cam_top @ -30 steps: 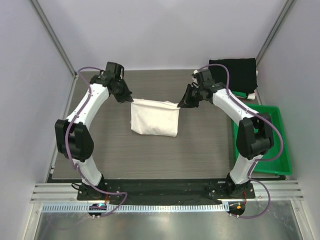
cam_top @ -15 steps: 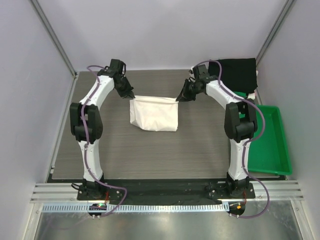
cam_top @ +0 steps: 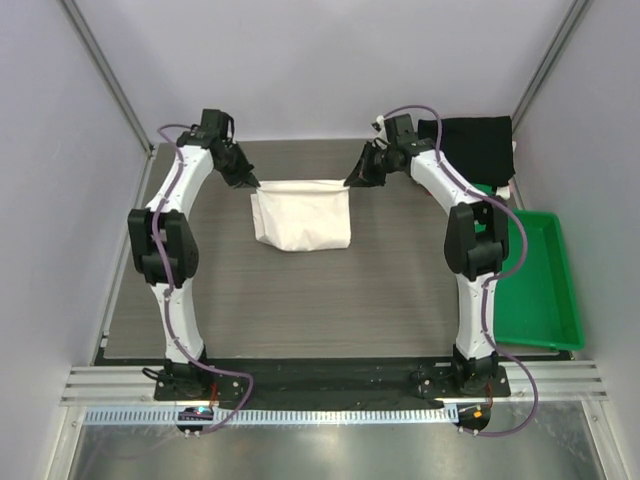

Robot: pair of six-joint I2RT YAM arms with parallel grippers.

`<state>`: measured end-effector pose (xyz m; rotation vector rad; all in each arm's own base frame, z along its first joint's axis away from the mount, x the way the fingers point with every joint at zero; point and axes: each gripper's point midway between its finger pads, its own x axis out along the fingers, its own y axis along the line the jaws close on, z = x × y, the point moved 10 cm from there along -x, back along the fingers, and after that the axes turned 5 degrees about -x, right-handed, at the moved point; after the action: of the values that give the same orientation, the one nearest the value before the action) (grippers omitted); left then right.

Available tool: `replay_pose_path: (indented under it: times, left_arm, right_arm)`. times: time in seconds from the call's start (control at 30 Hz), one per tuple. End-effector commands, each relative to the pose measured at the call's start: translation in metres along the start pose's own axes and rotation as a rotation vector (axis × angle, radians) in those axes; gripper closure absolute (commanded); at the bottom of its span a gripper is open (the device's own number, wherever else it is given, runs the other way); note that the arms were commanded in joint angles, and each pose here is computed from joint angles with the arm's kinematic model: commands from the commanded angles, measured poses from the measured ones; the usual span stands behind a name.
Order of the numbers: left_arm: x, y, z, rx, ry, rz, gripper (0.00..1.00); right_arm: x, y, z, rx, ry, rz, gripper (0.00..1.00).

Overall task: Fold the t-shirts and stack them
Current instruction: Fold the tshirt

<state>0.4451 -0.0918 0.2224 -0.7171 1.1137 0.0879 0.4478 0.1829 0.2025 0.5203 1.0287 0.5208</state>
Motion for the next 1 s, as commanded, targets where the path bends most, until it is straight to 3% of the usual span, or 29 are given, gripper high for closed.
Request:
replay_pose_path:
  times: [0.0, 0.1, 0.17, 0.2, 0.23, 0.4, 0.5, 0.73, 0.97]
  left_arm:
    - [-0.080, -0.010, 0.000, 0.060, -0.107, -0.113, 1.00]
    - [-0.091, 0.003, -0.021, 0.060, -0.071, -0.104, 1.00]
    - [-0.118, 0.006, -0.039, 0.075, -0.095, -0.135, 1.00]
    - [-0.110, 0.020, -0.053, 0.063, -0.060, -0.108, 1.00]
    - [-0.133, 0.022, -0.064, 0.068, -0.098, -0.140, 1.00]
    - [-0.149, 0.062, -0.117, 0.060, -0.084, -0.106, 0.99]
    - [-0.155, 0.080, -0.137, 0.067, -0.079, -0.075, 0.99]
    - [-0.184, 0.069, -0.126, 0.107, -0.162, -0.060, 0.99]
    - [-0.194, 0.045, -0.096, 0.129, -0.181, -0.055, 0.99]
  right_arm:
    - [-0.064, 0.043, 0.008, -0.101, -0.104, 0.076, 0.99]
    - [-0.087, 0.060, -0.014, -0.141, -0.101, 0.103, 0.99]
    - [-0.094, 0.067, -0.034, -0.175, -0.082, 0.117, 0.99]
    - [-0.091, 0.058, -0.053, -0.153, -0.039, 0.101, 0.99]
    - [-0.108, 0.067, -0.062, -0.174, -0.071, 0.121, 0.99]
    - [-0.114, 0.059, -0.143, -0.144, 0.008, 0.140, 0.99]
    - [-0.120, 0.061, -0.166, -0.141, 0.020, 0.162, 0.99]
    - [-0.152, 0.092, -0.147, -0.193, -0.064, 0.206, 0.99]
    - [-0.148, 0.109, -0.114, -0.252, -0.079, 0.178, 0.99]
